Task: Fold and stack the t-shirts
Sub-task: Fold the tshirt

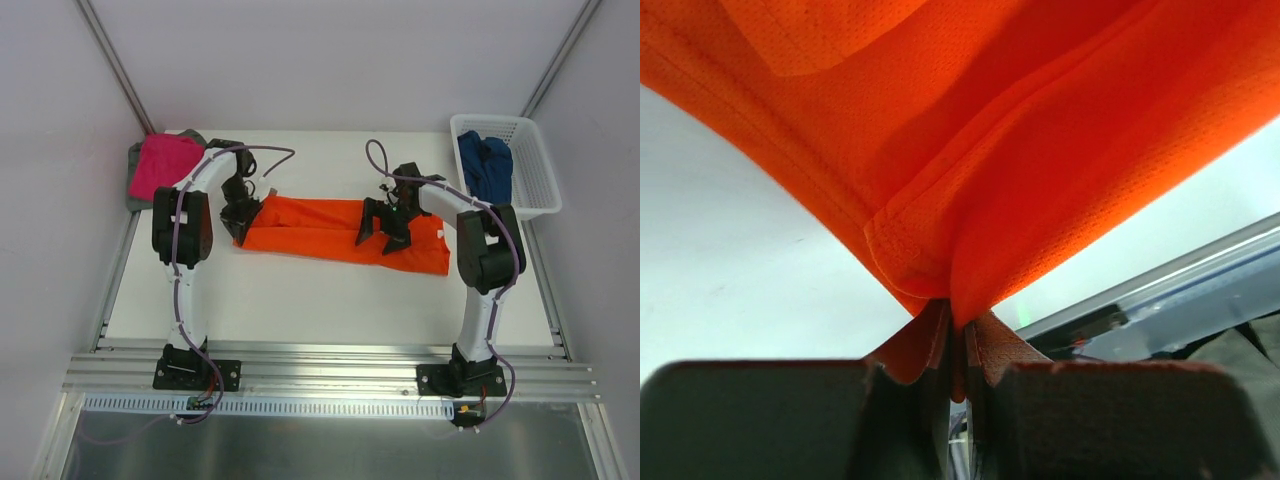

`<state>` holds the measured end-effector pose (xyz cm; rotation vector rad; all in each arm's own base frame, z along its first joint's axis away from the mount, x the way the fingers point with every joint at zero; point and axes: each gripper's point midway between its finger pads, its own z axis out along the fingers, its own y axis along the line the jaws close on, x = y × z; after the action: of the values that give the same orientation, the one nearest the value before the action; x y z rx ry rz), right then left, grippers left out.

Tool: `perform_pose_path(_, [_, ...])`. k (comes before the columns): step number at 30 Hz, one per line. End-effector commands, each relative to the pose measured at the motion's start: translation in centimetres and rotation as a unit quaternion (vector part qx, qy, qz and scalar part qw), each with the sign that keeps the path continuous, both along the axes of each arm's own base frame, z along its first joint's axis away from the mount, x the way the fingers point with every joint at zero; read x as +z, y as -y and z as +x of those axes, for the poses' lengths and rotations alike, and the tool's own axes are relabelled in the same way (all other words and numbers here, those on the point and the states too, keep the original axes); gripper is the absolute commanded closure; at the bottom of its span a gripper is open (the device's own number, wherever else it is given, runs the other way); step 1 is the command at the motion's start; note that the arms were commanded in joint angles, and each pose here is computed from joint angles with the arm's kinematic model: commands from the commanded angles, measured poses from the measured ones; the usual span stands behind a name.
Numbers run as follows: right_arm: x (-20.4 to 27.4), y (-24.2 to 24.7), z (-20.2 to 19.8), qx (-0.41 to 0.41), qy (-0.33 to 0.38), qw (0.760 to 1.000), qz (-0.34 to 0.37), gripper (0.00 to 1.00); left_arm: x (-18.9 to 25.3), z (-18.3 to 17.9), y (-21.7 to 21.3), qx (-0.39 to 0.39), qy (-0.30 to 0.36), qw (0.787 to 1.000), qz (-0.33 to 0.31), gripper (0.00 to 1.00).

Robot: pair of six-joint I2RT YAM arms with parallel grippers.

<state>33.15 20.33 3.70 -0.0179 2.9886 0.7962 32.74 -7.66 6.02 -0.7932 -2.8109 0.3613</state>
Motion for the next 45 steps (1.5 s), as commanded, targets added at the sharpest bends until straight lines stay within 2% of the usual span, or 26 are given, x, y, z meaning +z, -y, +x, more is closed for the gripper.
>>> perform_pose_path(1, [-4.5, 1.8, -0.4, 0.02, -0.006, 0.998, -0.059, 0.01, 3.5, -3.4, -2.3, -0.05, -0.055, 0.996, 0.043, 1.0])
perform_pose_path(4, [-4.3, 1.6, -0.5, 0.02, -0.005, 0.998, -0.055, 0.01, 3.0, -2.8, -3.0, -0.064, -0.055, 0.995, 0.06, 0.99])
perform_pose_path(8, [-4.2, 1.5, -0.5, 0.02, -0.005, 0.998, -0.055, 0.01, 2.4, -2.8, -3.8, -0.066, -0.066, 0.992, 0.081, 0.93])
perform_pose_path(9, [-4.3, 1.5, -0.5, 0.02, -0.006, 0.998, -0.055, 0.01, 2.3, -3.0, -3.8, -0.067, -0.067, 0.992, 0.085, 0.79])
perform_pose_path(10, [-4.2, 1.5, -0.5, 0.02, -0.006, 0.998, -0.054, 0.01, 2.2, -3.3, -4.0, -0.064, -0.074, 0.991, 0.089, 0.35])
perform_pose_path(11, [-4.2, 1.5, -0.5, 0.02, -0.006, 0.998, -0.053, 0.01, 2.5, -3.4, -3.7, -0.053, -0.071, 0.992, 0.086, 0.01])
perform_pose_path(14, [-3.7, 1.2, -0.5, 0.021, -0.001, 0.999, -0.05, 0.01, 3.8, -2.6, -2.9, -0.032, -0.042, 0.996, 0.069, 0.01])
perform_pose_path(17, [-2.6, 0.9, -0.3, 0.025, 0.013, 0.998, -0.048, 0.01, 5.7, 0.5, -2.0, -0.005, 0.024, 0.998, 0.056, 0.01])
perform_pose_path(18, [-2.1, 0.7, 0.0, 0.026, 0.021, 0.998, -0.047, 0.01, 7.4, 2.8, -1.3, 0.006, 0.072, 0.996, 0.042, 0.01])
perform_pose_path(22, [1.0, -0.4, 0.4, 0.041, 0.059, 0.997, -0.038, 0.01, 8.7, 7.6, 0.4, 0.022, 0.146, 0.989, 0.024, 0.01])
perform_pose_path(26, [3.1, -1.1, 1.1, 0.065, 0.097, 0.993, -0.026, 0.01, 5.1, 8.7, 2.0, 0.038, 0.113, 0.993, 0.002, 0.01])
perform_pose_path(29, [3.8, -0.9, 2.2, 0.065, 0.121, 0.99, -0.033, 0.02, 2.5, 8.4, 3.5, 0.061, 0.074, 0.995, -0.022, 0.13])
perform_pose_path(32, [4.0, -0.8, 2.7, 0.058, 0.129, 0.99, -0.031, 0.02, 1.1, 8.5, 4.4, 0.057, 0.063, 0.996, -0.028, 0.31])
perform_pose_path(33, [3.9, -0.9, 2.5, 0.059, 0.129, 0.989, -0.031, 0.02, 0.8, 8.6, 4.6, 0.058, 0.061, 0.996, -0.029, 0.34])
perform_pose_path(39, [3.1, -0.4, 0.9, 0.056, 0.115, 0.991, -0.033, 0.02, -1.5, 8.3, 4.6, 0.067, 0.034, 0.997, -0.019, 0.33])
perform_pose_path(45, [3.3, -0.2, 0.2, 0.058, 0.117, 0.991, -0.033, 0.02, 0.3, 8.4, 3.2, 0.085, 0.048, 0.995, -0.013, 0.39])
